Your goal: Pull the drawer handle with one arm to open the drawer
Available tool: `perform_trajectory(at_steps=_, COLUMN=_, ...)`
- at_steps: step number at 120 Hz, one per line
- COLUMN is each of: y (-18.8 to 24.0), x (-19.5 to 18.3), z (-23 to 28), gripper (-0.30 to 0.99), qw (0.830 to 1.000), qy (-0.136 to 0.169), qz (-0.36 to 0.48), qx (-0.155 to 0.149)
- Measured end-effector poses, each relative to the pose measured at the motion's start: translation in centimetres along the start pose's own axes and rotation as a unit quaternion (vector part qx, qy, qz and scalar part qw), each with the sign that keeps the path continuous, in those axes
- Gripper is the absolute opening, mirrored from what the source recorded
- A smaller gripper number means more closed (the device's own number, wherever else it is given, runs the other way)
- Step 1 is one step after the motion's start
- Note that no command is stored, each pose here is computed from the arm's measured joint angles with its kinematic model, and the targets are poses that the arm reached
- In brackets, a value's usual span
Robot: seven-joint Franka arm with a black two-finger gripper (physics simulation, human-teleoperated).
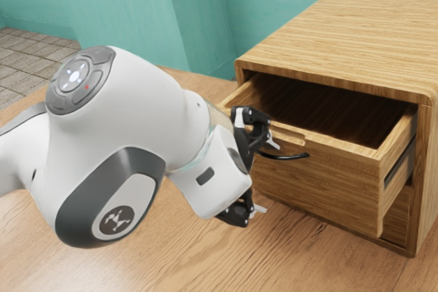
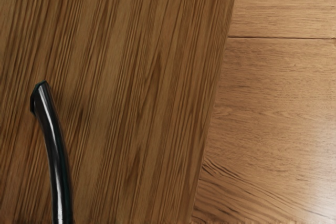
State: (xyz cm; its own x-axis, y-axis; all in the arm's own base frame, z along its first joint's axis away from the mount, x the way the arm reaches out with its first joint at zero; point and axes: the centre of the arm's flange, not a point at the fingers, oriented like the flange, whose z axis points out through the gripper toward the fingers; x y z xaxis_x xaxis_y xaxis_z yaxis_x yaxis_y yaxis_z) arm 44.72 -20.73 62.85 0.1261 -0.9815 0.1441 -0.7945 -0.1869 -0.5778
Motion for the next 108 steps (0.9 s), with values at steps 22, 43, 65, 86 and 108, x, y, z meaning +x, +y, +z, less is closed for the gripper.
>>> perform_trajectory(at_steps=22, y=1.3, x=-1.4, z=-0.6, gripper=0.70, qw=1.000, qy=-0.006, qz=0.000, qx=-0.013)
perform_trajectory(at_steps=43, y=2.5, x=-2.3, z=-2.1, gripper=0.58, qw=1.000, qy=-0.005, qz=0.003, qx=-0.013)
perform_trajectory(at_steps=65, y=4.0, x=-2.9, z=-3.3, gripper=0.60, qw=1.000, qy=-0.002, qz=0.010, qx=-0.013)
perform_trajectory(at_steps=86, y=4.8, x=-2.5, z=-4.4, gripper=0.59, qw=1.000, qy=0.005, qz=0.014, qx=-0.007)
perform_trajectory(at_steps=108, y=5.5, x=-2.4, z=-4.1, gripper=0.70, qw=1.000, qy=0.005, qz=0.015, qx=-0.011)
